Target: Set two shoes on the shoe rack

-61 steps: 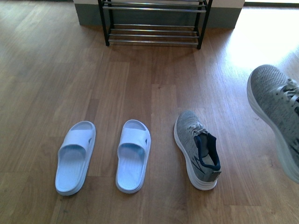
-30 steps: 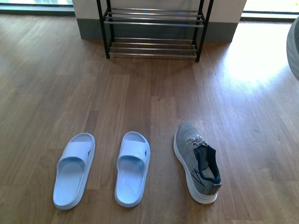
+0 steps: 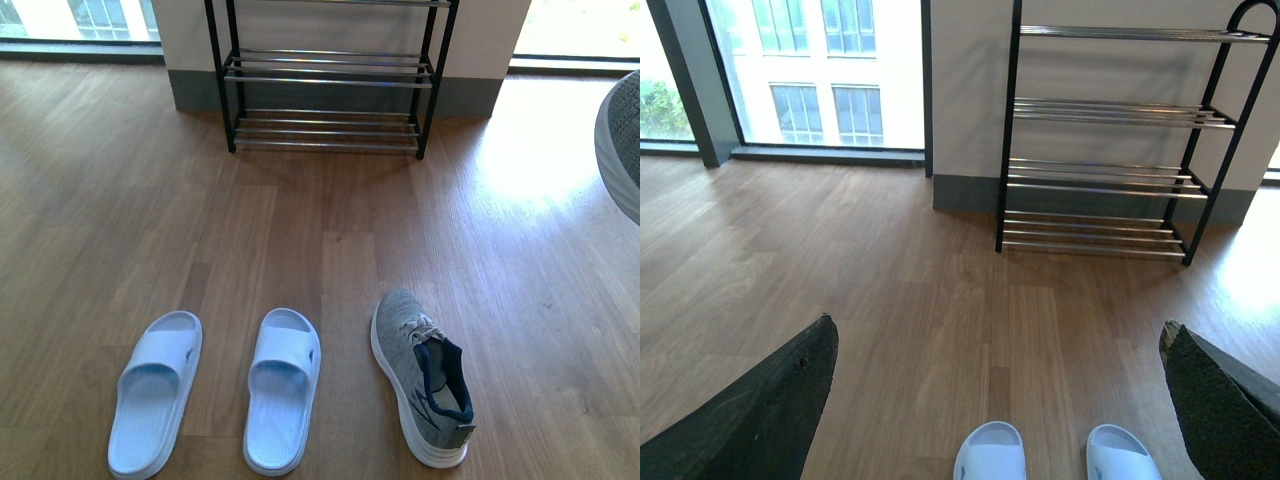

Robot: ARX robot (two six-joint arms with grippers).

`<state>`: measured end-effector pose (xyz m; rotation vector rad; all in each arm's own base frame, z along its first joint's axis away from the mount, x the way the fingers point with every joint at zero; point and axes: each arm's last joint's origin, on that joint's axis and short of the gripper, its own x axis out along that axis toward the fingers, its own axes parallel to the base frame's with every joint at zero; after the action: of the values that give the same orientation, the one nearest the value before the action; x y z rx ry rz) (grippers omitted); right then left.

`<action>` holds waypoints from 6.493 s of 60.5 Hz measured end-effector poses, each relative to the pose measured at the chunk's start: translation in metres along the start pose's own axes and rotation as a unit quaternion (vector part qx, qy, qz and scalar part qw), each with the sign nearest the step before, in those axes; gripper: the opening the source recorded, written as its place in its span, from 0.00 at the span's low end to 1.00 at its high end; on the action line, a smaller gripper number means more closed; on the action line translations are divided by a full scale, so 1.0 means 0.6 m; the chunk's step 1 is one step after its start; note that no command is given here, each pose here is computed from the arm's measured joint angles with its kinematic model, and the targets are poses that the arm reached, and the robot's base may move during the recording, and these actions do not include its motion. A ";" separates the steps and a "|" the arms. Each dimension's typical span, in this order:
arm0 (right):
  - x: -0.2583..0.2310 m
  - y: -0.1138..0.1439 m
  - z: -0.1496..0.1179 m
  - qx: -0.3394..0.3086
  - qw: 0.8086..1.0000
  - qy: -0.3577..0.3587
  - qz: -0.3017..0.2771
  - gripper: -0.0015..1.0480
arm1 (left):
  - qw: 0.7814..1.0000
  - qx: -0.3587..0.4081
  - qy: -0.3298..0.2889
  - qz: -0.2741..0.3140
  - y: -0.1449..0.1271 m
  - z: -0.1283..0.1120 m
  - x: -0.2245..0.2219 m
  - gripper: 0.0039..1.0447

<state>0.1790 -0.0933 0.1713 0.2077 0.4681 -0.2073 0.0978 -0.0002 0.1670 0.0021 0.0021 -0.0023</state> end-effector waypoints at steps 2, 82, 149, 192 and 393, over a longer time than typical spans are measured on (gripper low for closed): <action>0.000 0.000 0.000 0.000 1.000 0.000 0.000 0.01 | 1.000 0.000 0.000 0.000 0.000 0.000 0.000 0.91; -0.001 -0.001 -0.001 0.001 1.000 0.000 -0.002 0.01 | 1.000 0.000 0.000 0.000 0.000 0.000 0.000 0.91; -0.001 -0.001 -0.001 0.001 1.000 0.000 -0.002 0.01 | 0.869 0.189 0.445 -0.101 -0.295 -0.194 0.339 0.91; -0.001 -0.001 -0.001 0.001 1.000 0.000 -0.002 0.01 | 0.805 0.121 0.580 -0.009 -0.384 -0.391 0.372 0.91; -0.001 -0.001 -0.001 0.001 1.000 0.000 -0.003 0.01 | 0.831 0.186 0.524 0.033 -0.232 -0.300 0.365 0.03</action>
<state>0.1780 -0.0938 0.1711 0.2087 0.4690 -0.2136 0.3159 -0.1395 -0.0138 0.3972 1.1130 0.0685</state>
